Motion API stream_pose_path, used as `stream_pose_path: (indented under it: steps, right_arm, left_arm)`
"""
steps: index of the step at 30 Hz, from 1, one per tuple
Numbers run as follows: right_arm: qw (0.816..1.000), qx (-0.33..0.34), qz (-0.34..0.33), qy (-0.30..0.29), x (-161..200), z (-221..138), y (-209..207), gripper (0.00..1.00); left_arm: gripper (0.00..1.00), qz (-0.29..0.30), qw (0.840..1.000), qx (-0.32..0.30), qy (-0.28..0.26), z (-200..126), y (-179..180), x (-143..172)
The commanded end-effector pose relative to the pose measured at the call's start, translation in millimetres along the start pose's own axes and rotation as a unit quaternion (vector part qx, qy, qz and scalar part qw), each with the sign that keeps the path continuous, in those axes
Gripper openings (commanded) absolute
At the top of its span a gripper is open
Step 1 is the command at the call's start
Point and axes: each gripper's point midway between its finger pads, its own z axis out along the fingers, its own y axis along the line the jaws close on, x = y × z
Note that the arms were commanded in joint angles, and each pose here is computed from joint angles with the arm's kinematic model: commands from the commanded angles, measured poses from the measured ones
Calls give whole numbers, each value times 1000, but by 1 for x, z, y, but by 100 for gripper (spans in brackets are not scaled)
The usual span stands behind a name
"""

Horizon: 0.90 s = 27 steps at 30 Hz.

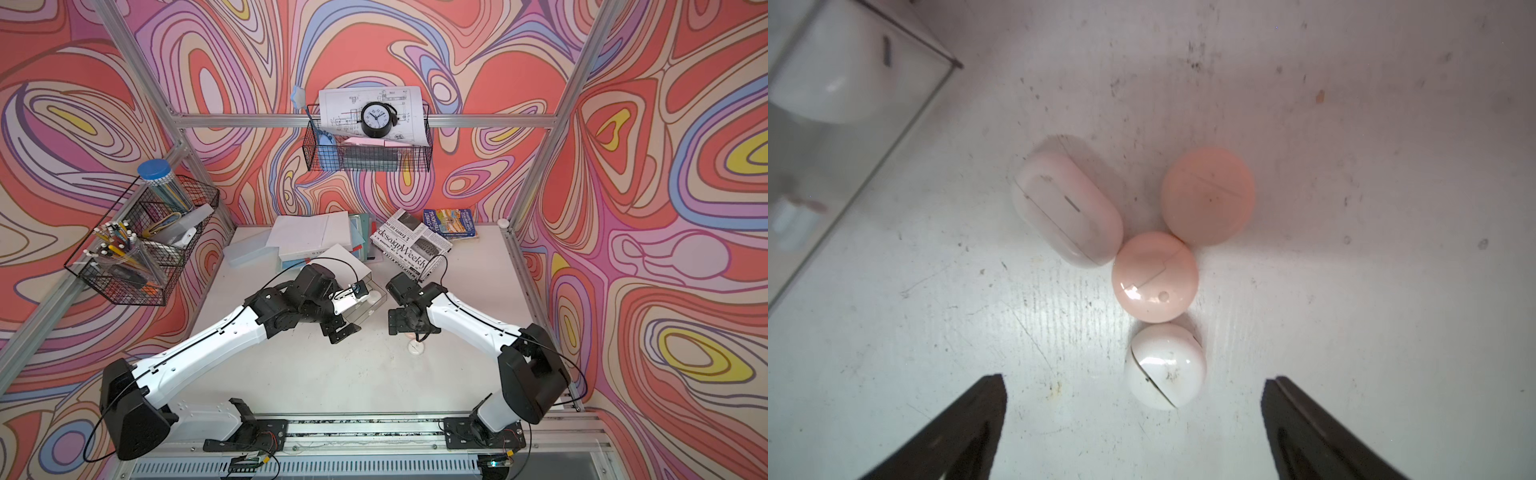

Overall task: Put the bluetooth earphones in the drawer according to color
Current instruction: Pick up the Bluetooth earphone from the center of the board.

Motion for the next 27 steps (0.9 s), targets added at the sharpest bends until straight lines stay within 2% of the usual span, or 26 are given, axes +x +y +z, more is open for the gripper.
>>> stream_pose_path:
  steps: [1,8,17,23,27]
  right_arm:
    - [999,-3,32,32,24,8,-6,96]
    - [998,-6,42,50,44,26,-12,90]
    - [996,-11,65,55,49,45,-9,82]
    - [996,7,65,57,49,54,-16,80]
    - [996,3,68,55,47,58,-17,74]
  left_arm:
    - [98,-2,1000,-7,13,9,3,-3]
    - [99,14,1000,20,19,20,-14,-1]
    - [98,39,997,27,64,21,-20,17]
    - [99,44,996,45,64,20,-27,20]
    - [98,56,996,46,54,19,-30,23]
